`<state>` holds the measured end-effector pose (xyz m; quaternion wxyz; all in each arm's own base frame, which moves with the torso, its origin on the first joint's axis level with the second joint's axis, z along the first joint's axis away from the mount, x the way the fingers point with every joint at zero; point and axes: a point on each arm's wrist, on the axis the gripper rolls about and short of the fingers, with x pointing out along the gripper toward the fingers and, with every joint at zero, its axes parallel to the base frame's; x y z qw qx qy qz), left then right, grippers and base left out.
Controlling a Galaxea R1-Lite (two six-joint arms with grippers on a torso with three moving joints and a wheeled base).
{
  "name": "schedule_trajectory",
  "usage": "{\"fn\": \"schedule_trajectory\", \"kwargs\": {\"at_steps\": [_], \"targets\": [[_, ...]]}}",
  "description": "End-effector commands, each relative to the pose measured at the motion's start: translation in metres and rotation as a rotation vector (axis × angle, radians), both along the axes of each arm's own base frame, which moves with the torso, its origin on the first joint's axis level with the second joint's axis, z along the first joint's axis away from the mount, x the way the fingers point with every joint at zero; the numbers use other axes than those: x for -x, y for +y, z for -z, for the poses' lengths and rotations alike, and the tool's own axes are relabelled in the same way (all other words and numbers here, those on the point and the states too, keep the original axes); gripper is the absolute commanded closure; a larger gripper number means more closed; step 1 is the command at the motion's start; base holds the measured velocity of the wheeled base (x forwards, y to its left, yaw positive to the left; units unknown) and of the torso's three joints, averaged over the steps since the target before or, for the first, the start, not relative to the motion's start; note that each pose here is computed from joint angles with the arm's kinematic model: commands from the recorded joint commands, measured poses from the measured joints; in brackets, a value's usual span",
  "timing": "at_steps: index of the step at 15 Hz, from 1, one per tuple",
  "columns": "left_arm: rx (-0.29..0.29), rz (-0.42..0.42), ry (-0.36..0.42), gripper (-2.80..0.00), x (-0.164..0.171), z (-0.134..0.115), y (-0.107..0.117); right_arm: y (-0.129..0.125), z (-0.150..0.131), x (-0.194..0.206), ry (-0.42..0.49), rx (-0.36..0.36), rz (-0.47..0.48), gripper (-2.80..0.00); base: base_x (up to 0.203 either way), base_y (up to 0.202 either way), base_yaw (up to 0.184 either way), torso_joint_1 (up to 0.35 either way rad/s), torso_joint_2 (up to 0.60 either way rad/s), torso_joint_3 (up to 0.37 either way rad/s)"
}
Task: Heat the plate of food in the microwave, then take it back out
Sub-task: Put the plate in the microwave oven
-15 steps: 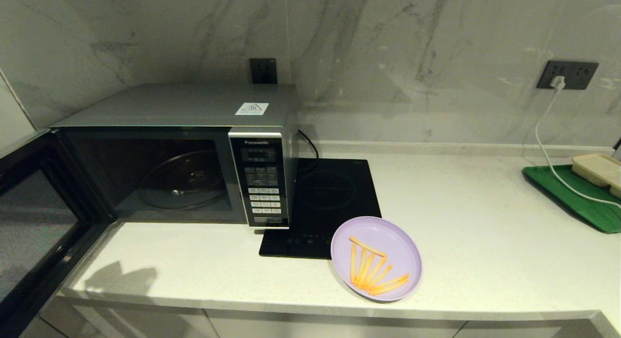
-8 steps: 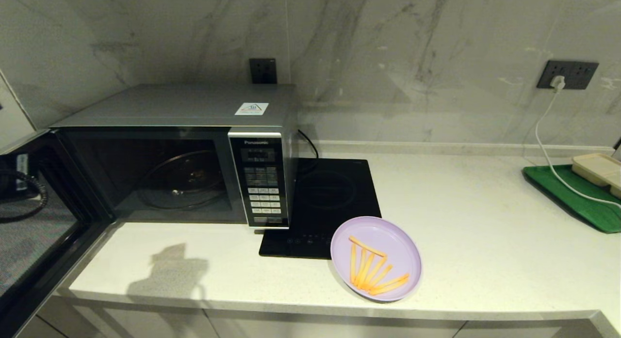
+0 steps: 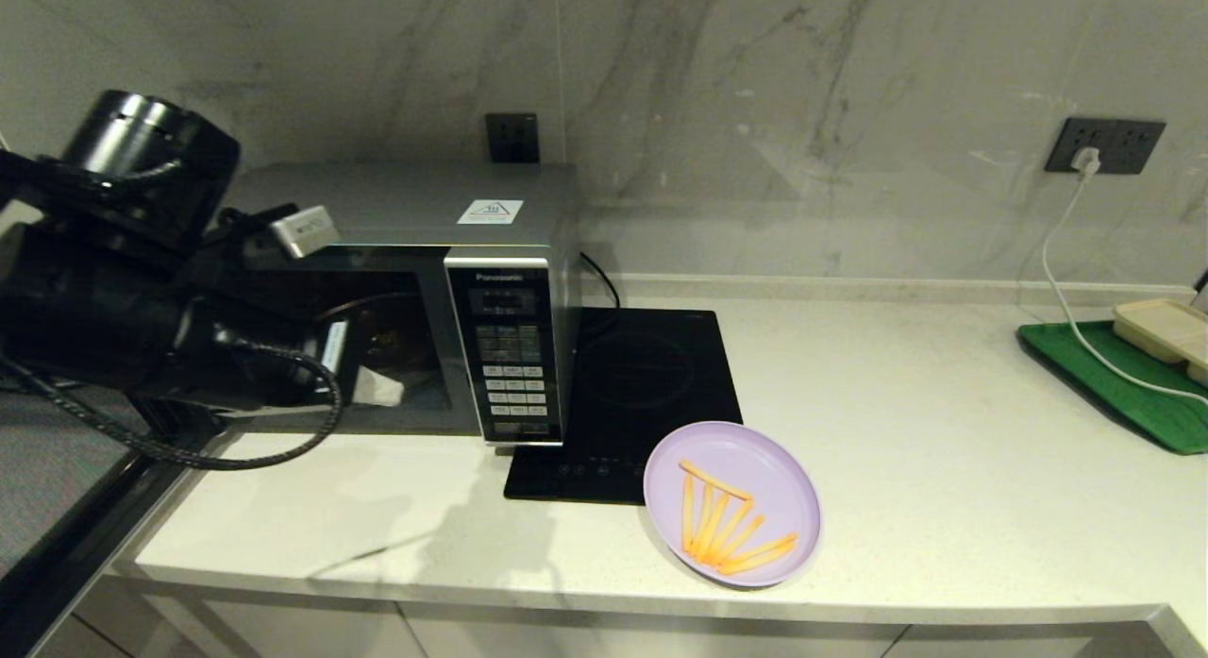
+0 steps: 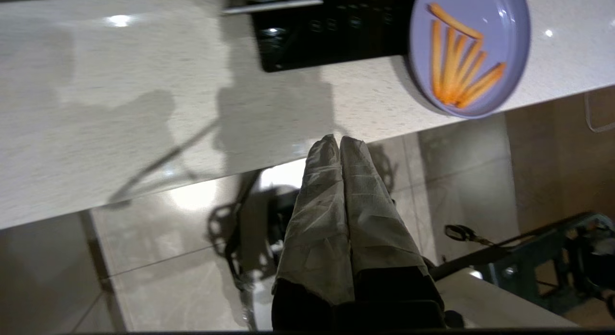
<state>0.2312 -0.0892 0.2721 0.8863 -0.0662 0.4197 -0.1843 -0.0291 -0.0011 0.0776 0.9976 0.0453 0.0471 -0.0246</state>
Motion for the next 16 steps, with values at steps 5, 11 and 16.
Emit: {"fn": "schedule_trajectory", "kwargs": {"at_steps": [5,11,16], "targets": [[0.022,0.101,0.100,-2.80,-0.035,0.046,-0.070,0.000,0.000,0.000,0.002,0.000,0.000,0.00,0.000,0.000,0.000,0.000,0.00,0.000],[-0.173,-0.012,0.108,-2.80,-0.031,0.084,-0.139,0.000,0.000,0.000,0.002,0.000,0.000,0.00,0.000,0.000,0.000,0.000,0.00,0.000],[-0.191,-0.043,0.213,-2.80,-0.024,0.102,-0.170,0.000,0.000,0.000,0.002,0.000,0.000,0.00,0.000,0.000,0.000,0.000,0.00,0.000]]}}
